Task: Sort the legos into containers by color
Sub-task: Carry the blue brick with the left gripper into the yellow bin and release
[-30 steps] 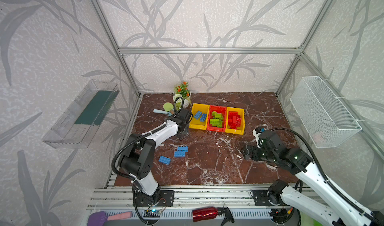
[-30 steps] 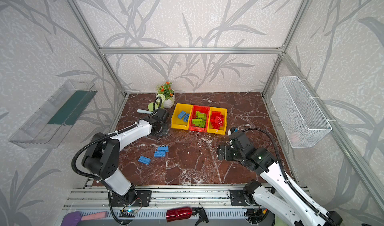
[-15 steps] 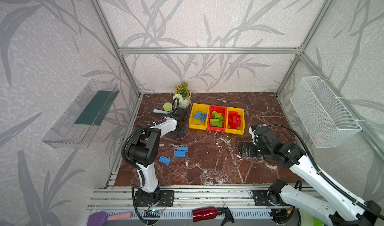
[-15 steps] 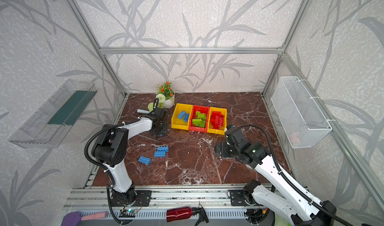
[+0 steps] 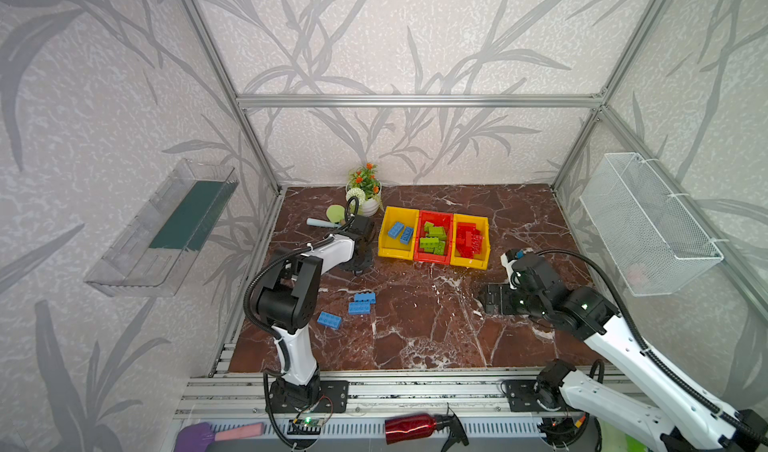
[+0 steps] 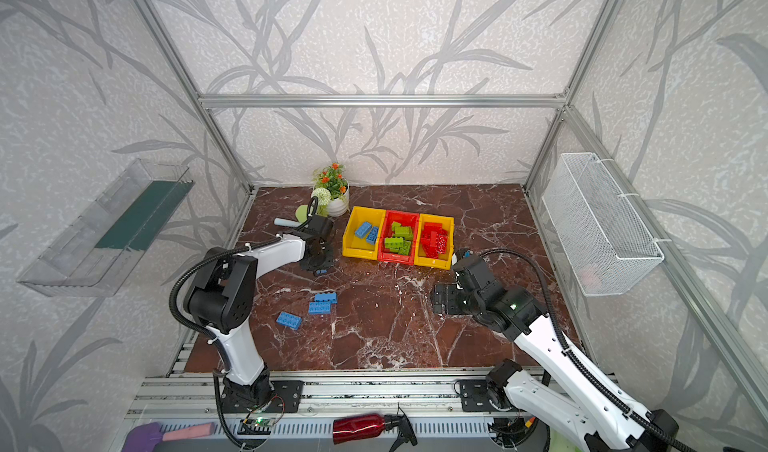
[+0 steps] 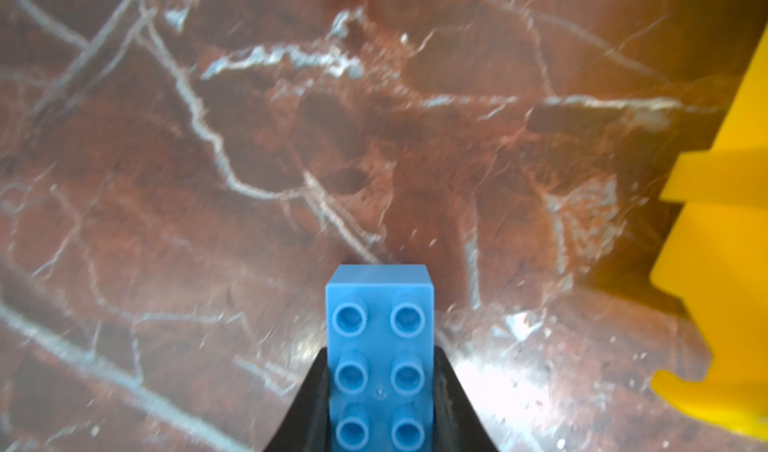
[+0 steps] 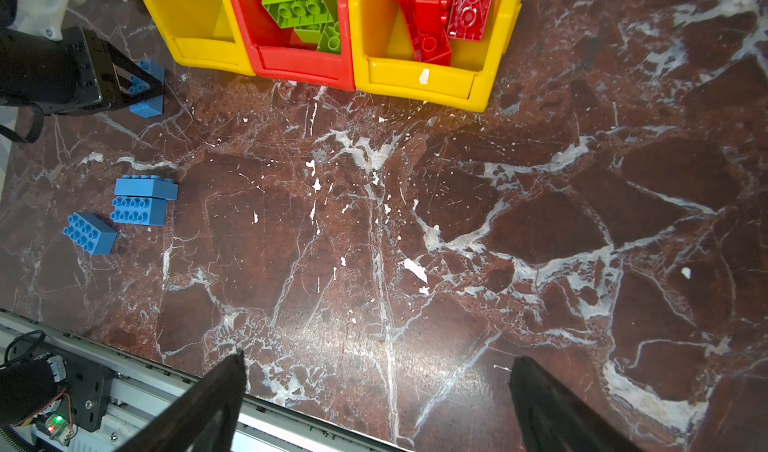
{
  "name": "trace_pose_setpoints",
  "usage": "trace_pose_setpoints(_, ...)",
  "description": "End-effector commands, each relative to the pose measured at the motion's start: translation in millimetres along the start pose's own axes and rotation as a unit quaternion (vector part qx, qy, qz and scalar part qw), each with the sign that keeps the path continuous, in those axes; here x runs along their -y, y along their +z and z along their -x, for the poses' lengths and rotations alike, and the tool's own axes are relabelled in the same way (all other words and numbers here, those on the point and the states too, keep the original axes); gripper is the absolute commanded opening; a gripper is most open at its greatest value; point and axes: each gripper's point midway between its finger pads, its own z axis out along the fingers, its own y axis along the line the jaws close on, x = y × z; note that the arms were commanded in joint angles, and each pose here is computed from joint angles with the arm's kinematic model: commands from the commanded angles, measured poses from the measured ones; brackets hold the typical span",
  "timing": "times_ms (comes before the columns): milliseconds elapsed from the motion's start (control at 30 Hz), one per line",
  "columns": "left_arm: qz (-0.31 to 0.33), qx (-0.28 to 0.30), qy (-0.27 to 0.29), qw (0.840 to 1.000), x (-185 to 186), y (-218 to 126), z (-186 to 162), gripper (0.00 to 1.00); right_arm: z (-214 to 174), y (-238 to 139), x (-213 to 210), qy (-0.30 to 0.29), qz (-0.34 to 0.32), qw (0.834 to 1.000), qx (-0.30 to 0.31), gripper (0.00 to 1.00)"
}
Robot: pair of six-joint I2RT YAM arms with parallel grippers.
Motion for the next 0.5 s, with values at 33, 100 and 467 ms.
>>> trace_pose_setpoints(33, 0.016, 0.025, 0.004, 1.000, -3.5, -42.5, 9.9, 0.19, 1.4, -9.1, 0.8, 0.002, 0.002, 1.000, 0.011, 0.99)
trace_pose_setpoints(100, 0.012, 0.043, 0.016, 0.999, 4.3, -61.6, 18.1, 0.19, 1.3, -9.2, 0.4, 0.002, 0.004, 1.000, 0.012, 0.99)
trace_pose_setpoints(467, -0.032, 0.103, 0.063, 0.992, 73.4, -115.5, 65.1, 0.20, -0.1, -15.1, 2.3, 0.001, 0.006, 1.000, 0.019, 0.99)
